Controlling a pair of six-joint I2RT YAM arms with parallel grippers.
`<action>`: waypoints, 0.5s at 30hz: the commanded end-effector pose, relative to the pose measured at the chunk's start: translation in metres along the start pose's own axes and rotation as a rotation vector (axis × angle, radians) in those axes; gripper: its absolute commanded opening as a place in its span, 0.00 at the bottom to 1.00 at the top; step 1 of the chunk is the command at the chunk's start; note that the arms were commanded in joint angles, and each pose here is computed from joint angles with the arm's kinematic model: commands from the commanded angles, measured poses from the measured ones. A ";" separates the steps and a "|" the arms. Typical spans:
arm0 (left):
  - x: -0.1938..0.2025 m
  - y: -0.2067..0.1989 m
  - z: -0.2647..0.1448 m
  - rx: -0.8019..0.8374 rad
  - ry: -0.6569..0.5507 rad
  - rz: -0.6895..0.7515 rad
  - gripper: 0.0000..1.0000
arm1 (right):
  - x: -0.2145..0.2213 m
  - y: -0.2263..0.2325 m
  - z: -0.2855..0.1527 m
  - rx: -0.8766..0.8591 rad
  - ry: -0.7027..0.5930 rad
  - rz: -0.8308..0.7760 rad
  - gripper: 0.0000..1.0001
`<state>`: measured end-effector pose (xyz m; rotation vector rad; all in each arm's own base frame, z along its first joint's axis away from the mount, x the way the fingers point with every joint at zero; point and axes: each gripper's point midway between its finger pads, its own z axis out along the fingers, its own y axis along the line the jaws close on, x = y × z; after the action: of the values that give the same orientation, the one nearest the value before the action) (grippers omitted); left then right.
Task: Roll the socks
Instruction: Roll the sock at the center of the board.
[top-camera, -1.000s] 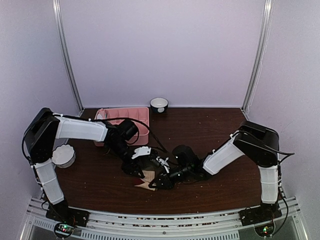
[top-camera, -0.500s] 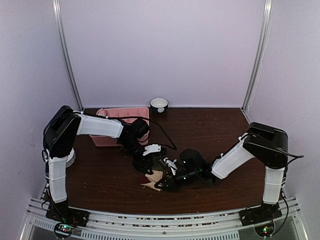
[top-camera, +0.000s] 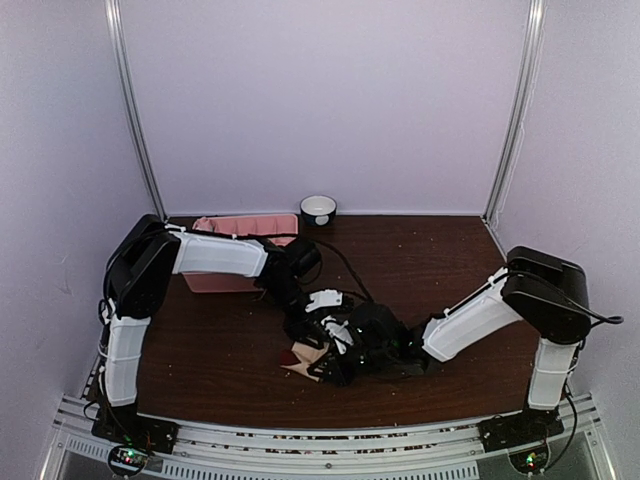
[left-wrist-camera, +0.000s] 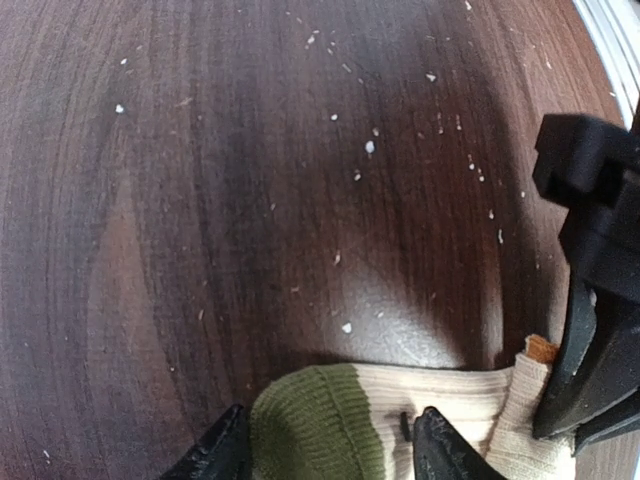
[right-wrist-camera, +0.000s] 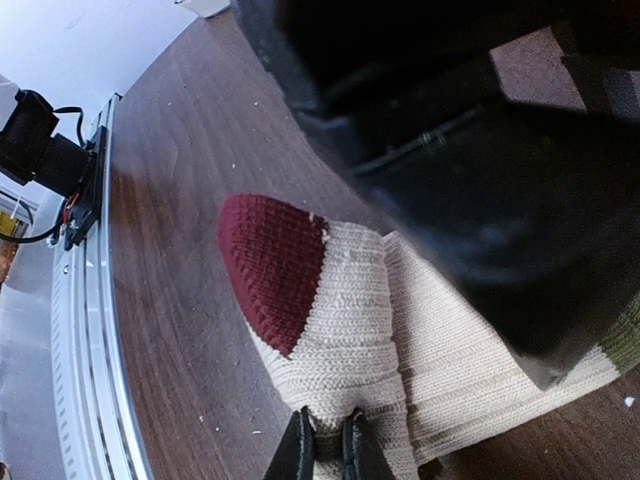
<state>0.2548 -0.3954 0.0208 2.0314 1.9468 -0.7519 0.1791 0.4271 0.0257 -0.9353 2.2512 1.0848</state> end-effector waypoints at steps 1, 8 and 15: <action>0.005 0.005 0.020 0.008 0.033 -0.014 0.57 | 0.133 -0.085 -0.026 0.408 0.454 0.072 0.00; -0.003 -0.014 0.040 0.089 0.027 0.016 0.56 | 0.138 -0.086 -0.032 0.516 0.453 0.054 0.00; -0.027 -0.025 0.027 0.147 -0.040 0.023 0.57 | 0.154 -0.065 -0.027 0.453 0.499 0.047 0.00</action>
<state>0.2546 -0.4164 0.0221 2.0837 1.8608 -0.8133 0.1893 0.4260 0.0241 -0.7981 2.2889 0.7937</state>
